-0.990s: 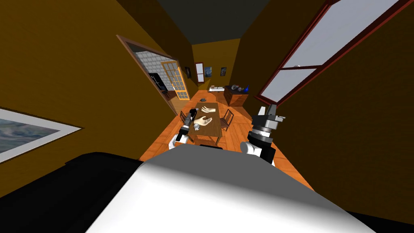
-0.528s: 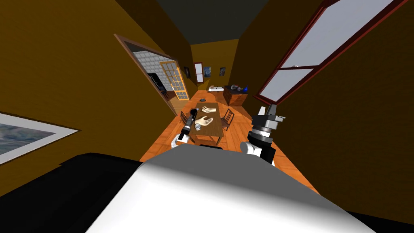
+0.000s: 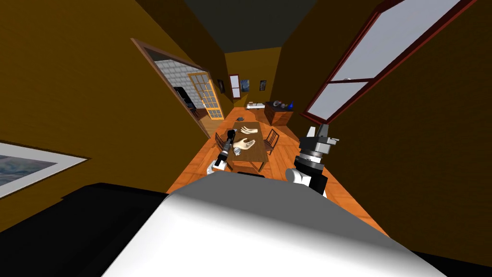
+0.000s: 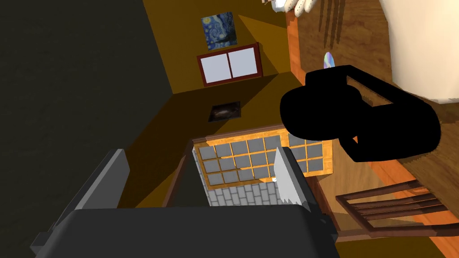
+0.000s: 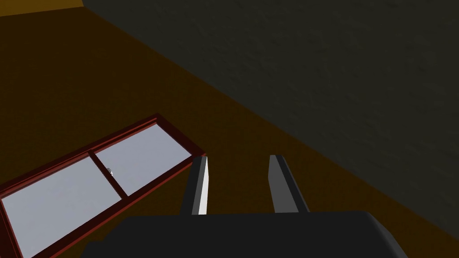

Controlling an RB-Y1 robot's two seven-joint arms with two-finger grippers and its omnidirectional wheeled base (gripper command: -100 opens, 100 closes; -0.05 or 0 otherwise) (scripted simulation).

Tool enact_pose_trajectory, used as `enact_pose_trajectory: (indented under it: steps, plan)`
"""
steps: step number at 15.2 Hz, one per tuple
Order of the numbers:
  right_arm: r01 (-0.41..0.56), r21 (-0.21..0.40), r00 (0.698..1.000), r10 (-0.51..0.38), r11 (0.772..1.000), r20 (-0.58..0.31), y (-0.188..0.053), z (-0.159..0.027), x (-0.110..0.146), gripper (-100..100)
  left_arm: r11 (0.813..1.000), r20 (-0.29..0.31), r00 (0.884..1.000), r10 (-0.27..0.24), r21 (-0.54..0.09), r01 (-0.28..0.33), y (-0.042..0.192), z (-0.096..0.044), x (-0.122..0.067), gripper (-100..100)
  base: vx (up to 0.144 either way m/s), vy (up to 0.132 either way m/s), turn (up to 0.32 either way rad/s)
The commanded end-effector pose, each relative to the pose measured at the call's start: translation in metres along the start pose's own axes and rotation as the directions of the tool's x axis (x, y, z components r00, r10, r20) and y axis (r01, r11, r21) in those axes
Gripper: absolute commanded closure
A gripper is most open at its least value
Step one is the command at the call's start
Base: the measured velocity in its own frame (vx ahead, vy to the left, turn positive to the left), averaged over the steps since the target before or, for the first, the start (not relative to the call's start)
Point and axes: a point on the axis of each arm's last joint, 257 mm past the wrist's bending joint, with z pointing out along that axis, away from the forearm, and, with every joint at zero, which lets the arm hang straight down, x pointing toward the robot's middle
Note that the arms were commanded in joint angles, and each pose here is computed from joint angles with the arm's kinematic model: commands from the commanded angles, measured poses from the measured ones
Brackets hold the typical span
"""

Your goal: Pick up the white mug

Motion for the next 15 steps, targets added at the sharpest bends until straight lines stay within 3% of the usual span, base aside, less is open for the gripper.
enact_pose_trajectory:
  steps: [1, 6, 10, 15]
  plan:
    - [0.000, 0.000, 1.000, 0.000, 1.000, 0.000, 0.000, 0.000, 0.000, 0, 0.999, -0.004, 1.000, -0.012, -0.032, 0.011, 0.016, 0.002, 0.006, -100, -0.008, 0.067, -0.039]
    - [0.000, 0.000, 1.000, 0.000, 1.000, 0.000, 0.000, 0.000, 0.000, 0, 0.995, -0.008, 0.999, -0.032, -0.096, 0.031, 0.046, 0.000, 0.017, -100, -0.012, 0.063, -0.040]
    - [0.000, 0.000, 1.000, 0.000, 1.000, 0.000, 0.000, 0.000, 0.000, 0, 0.982, -0.013, 0.998, -0.069, -0.178, 0.066, 0.082, -0.005, 0.037, -100, -0.001, 0.070, -0.047]
    - [0.000, 0.000, 1.000, 0.000, 1.000, 0.000, 0.000, 0.000, 0.000, 0, 0.967, -0.015, 0.995, -0.096, -0.239, 0.090, 0.107, -0.013, 0.053, -100, -0.002, 0.043, -0.026]
